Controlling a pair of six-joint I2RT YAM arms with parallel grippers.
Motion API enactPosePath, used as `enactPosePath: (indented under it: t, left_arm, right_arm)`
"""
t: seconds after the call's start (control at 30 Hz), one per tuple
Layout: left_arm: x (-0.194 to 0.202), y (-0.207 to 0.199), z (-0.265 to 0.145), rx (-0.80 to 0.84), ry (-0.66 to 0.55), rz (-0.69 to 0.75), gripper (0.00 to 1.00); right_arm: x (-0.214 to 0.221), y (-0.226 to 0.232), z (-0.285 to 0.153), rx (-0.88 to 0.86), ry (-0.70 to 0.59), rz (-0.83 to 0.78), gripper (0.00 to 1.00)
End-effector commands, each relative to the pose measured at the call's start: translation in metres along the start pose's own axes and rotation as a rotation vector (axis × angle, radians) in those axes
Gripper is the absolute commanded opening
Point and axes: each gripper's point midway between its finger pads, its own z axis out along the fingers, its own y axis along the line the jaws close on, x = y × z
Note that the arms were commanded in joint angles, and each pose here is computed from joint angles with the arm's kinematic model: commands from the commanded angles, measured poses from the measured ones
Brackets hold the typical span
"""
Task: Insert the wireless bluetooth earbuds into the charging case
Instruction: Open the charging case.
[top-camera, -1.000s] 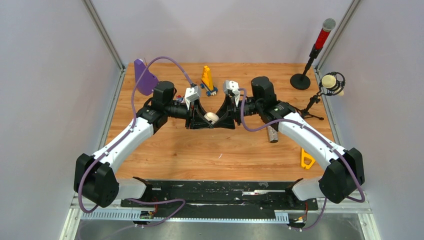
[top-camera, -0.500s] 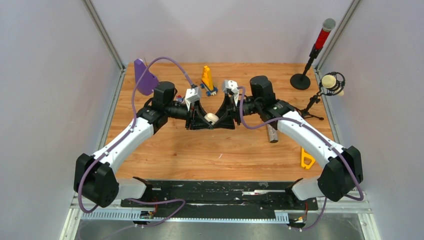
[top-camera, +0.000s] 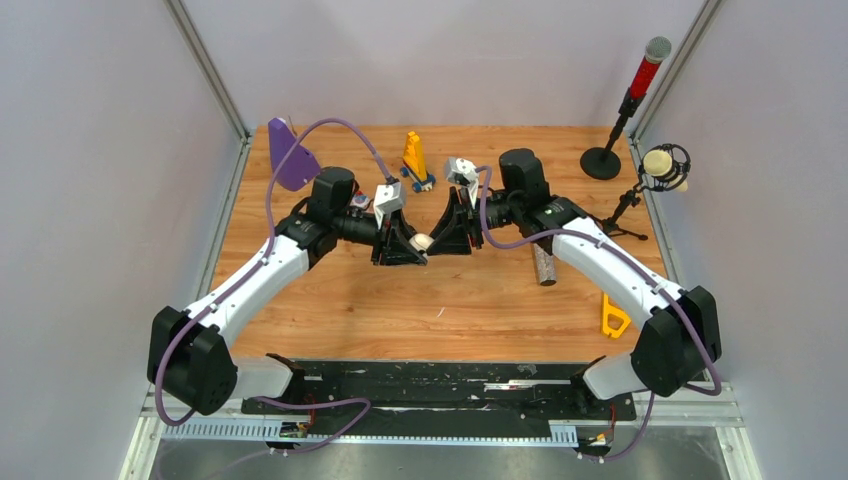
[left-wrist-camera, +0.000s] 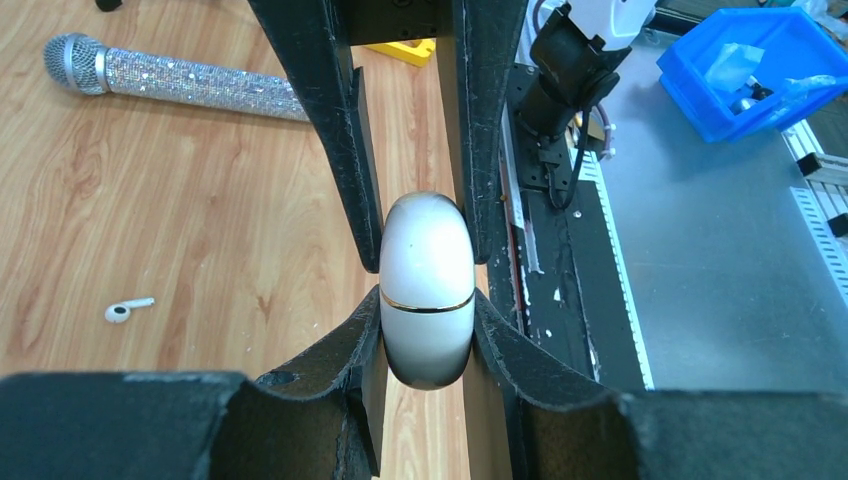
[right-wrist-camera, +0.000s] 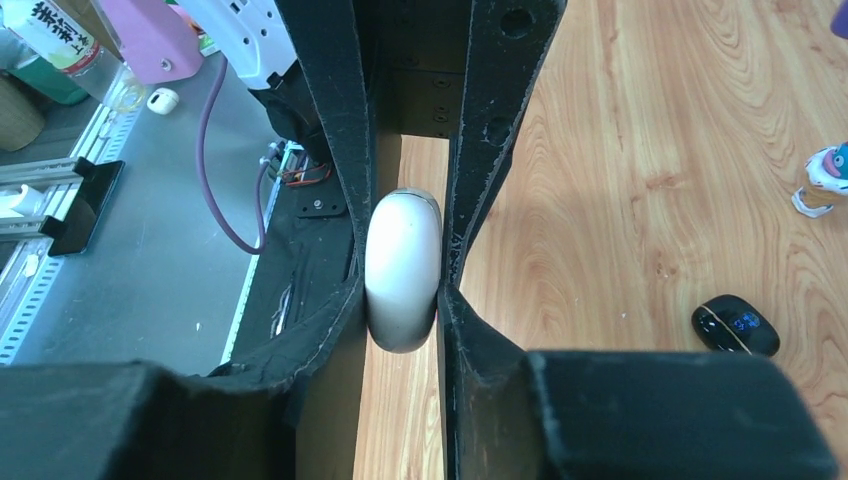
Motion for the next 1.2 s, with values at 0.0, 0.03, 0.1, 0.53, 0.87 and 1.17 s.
enactPosePath:
  t: [0.0,0.03,0.1,0.53,0.87,1.17]
  left_arm:
    - [-0.015,-0.007,-0.001,0.017,-0.014,0.068,0.0]
    - [-0.015,-0.007,-0.001,0.016,-0.016,0.07,0.02]
    - [-0.017,-0.007,-0.001,0.015,-0.019,0.069,0.03]
    - [-0.027,0.0,0.0,0.003,-0.067,0.018,0.51]
    - [-0.03,0.003,-0.001,-0.002,-0.087,-0.017,0.54]
    - [-0.029,0.004,-0.001,-0.005,-0.086,-0.021,0.39]
  right_arm:
    - [-0.014,0.008,-0.002,-0.056,-0.018,-0.026,0.24]
    - [-0.013,0.008,-0.002,-0.059,-0.017,-0.023,0.22]
    - [-0.013,0.008,-0.002,-0.058,-0.015,-0.026,0.18]
    - [-0.022,-0.012,-0.008,0.112,-0.04,-0.076,0.12]
    - [-0.033,-0.019,-0.015,0.228,-0.103,-0.124,0.12]
    - [-0.032,-0.018,-0.01,0.225,-0.106,-0.123,0.12]
